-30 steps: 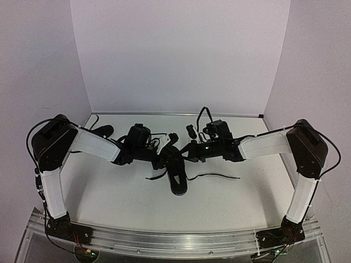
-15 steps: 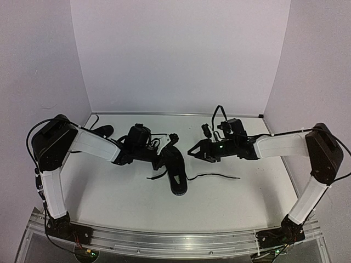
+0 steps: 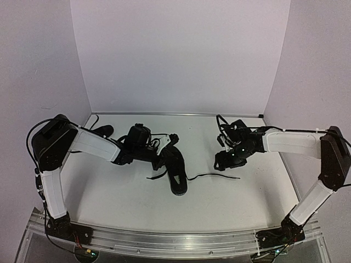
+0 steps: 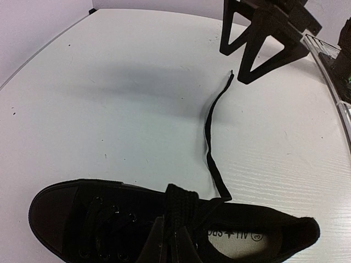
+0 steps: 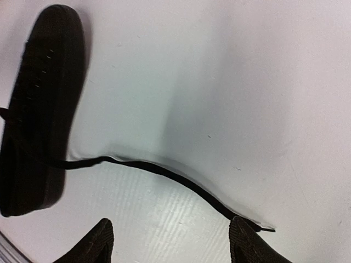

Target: Tie the shoes

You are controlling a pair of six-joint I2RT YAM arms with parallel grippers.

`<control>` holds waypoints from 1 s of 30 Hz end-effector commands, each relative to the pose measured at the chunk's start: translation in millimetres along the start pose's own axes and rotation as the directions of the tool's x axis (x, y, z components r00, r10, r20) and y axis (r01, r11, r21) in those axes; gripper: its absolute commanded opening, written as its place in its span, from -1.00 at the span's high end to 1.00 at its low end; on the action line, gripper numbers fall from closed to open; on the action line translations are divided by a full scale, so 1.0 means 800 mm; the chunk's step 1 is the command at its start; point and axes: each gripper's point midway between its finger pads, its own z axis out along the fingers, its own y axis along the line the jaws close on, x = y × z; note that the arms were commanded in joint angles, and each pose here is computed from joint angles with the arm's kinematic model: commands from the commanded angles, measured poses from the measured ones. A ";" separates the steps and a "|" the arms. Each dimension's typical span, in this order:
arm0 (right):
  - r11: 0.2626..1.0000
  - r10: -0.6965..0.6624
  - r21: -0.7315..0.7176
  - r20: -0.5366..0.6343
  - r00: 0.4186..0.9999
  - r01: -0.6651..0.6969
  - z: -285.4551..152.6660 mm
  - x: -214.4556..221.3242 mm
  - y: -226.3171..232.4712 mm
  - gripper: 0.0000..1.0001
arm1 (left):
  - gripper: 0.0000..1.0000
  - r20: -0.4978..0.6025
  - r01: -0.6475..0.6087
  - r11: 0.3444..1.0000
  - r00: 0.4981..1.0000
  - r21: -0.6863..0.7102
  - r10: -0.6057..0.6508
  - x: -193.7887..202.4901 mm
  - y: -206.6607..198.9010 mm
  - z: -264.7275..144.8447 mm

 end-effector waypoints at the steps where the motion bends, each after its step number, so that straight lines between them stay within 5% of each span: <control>1: 0.985 -0.074 0.143 -0.145 0.987 0.095 0.019 0.028 -0.032 -0.36 | 1.00 0.043 -0.040 0.999 0.998 0.016 0.039 -0.028 0.001 0.001; 15: 0.970 -0.108 0.176 -0.308 0.945 0.168 0.067 0.057 -0.065 -0.33 | 1.00 0.050 -0.054 0.998 0.997 0.023 0.053 -0.033 0.001 0.002; 24: 0.959 -0.094 0.220 -0.347 0.933 0.179 0.077 0.063 -0.085 0.95 | 1.00 0.053 -0.059 0.998 0.997 0.019 0.058 -0.034 0.001 0.002; 30: 0.980 -0.091 0.159 -0.186 0.978 0.122 0.056 -0.003 -0.058 1.00 | 1.00 0.058 -0.072 0.997 0.996 0.010 0.072 -0.033 0.000 -0.003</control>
